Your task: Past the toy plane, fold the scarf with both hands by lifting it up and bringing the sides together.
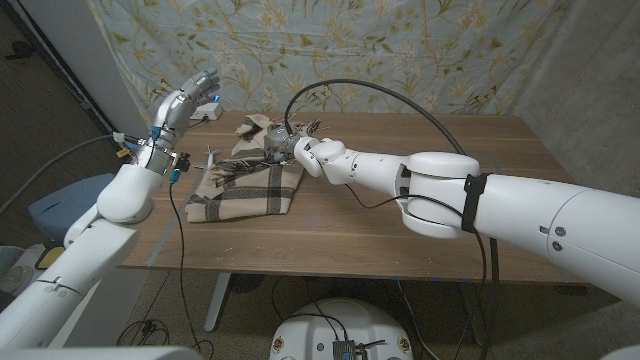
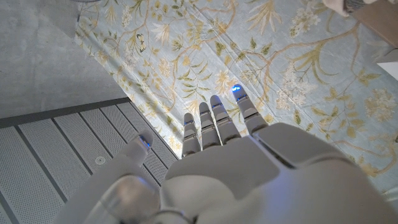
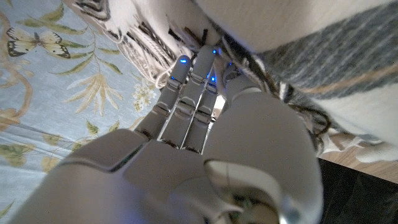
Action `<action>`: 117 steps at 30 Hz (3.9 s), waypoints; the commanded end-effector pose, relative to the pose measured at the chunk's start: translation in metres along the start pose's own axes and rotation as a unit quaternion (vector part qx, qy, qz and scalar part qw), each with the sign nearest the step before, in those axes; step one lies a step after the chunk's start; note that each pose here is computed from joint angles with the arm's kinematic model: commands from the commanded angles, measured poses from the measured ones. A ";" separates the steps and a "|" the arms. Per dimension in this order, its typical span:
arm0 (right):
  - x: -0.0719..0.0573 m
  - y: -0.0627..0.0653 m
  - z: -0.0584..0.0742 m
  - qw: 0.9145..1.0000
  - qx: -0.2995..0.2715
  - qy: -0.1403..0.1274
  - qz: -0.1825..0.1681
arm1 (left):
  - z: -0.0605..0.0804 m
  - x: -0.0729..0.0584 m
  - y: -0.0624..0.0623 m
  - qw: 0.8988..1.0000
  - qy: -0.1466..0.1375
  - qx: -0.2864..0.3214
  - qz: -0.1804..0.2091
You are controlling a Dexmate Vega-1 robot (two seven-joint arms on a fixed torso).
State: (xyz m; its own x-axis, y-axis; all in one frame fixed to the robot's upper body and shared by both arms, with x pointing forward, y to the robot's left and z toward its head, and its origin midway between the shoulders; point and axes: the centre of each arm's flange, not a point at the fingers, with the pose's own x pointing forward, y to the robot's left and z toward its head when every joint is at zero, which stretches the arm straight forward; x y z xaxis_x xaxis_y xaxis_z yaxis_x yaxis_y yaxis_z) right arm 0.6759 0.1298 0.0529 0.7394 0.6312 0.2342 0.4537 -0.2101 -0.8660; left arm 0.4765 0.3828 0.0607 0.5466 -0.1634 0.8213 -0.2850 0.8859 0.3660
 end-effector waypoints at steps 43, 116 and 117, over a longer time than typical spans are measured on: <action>-0.042 -0.077 0.006 0.923 0.072 -0.124 -0.358 | -0.104 -0.016 -0.024 0.771 0.288 0.555 0.119; -0.055 -0.080 0.004 0.912 0.034 -0.132 -0.386 | -0.072 0.023 -0.085 0.914 0.141 0.366 0.104; -0.055 -0.080 0.004 0.913 0.033 -0.132 -0.385 | -0.072 0.022 -0.086 0.913 0.139 0.365 0.117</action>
State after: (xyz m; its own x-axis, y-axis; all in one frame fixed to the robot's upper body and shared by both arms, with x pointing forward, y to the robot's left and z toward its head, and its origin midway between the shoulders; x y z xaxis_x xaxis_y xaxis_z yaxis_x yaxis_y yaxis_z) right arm 0.5948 0.1192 0.1046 0.0663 0.7352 0.6746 0.7431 0.4148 -0.5251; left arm 0.5562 0.3469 0.0151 0.6337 0.1677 0.7552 -0.7544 0.3500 0.5553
